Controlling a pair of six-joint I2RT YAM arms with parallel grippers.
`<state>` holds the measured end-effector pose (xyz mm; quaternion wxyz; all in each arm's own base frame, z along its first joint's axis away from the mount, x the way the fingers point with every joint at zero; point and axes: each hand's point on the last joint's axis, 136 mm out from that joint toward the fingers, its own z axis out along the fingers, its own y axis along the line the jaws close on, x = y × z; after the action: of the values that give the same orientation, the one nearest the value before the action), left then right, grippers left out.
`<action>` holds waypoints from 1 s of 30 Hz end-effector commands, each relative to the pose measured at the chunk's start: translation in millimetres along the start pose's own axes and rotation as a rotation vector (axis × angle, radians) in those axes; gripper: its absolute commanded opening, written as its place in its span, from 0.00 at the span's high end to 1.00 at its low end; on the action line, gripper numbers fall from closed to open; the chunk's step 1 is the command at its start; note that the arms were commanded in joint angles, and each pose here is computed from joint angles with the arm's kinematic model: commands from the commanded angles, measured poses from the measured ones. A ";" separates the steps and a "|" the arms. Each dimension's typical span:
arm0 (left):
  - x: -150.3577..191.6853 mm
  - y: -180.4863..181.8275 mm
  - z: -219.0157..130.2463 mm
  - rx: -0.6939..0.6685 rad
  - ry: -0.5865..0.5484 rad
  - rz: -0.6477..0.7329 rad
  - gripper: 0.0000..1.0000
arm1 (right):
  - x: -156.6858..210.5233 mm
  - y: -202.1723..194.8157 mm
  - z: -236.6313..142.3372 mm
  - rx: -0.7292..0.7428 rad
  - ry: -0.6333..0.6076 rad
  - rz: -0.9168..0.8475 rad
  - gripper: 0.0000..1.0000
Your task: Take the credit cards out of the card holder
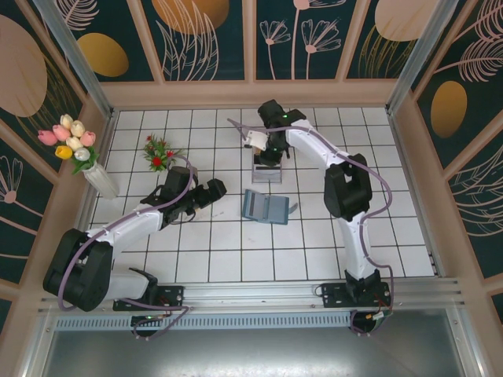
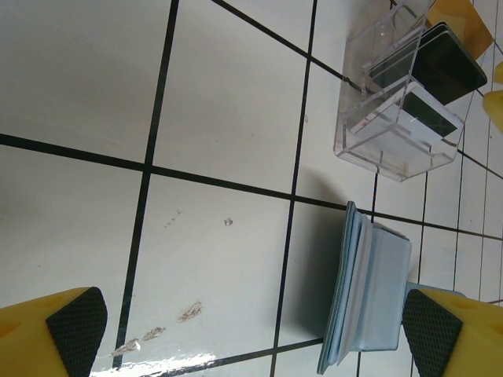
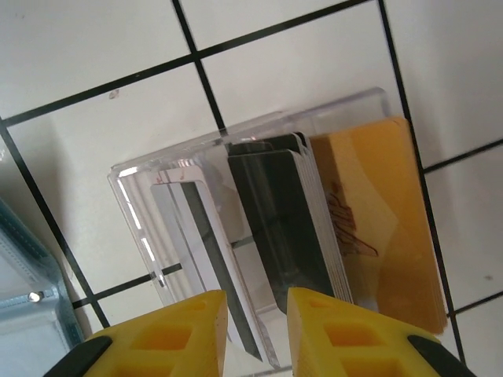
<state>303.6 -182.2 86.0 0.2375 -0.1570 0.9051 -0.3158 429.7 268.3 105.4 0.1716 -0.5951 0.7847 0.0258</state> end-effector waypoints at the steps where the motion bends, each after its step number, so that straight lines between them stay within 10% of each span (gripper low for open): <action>1: -5.7 -9.7 -4.9 0.037 -0.016 0.015 0.01 | -27.0 -12.7 -59.2 0.039 -0.177 0.113 0.72; 17: 10.8 -42.2 -2.4 0.177 0.074 0.134 0.06 | 44.4 -11.9 -101.9 0.131 -0.416 1.245 0.65; 30: 48.4 -68.1 33.5 0.296 0.200 0.129 0.25 | 43.7 88.9 -51.9 -0.213 -0.414 1.473 0.48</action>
<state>283.5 -252.3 72.9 0.1762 -0.0466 0.8986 -0.3992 325.3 220.4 116.5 0.2008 0.0660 0.9420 0.2607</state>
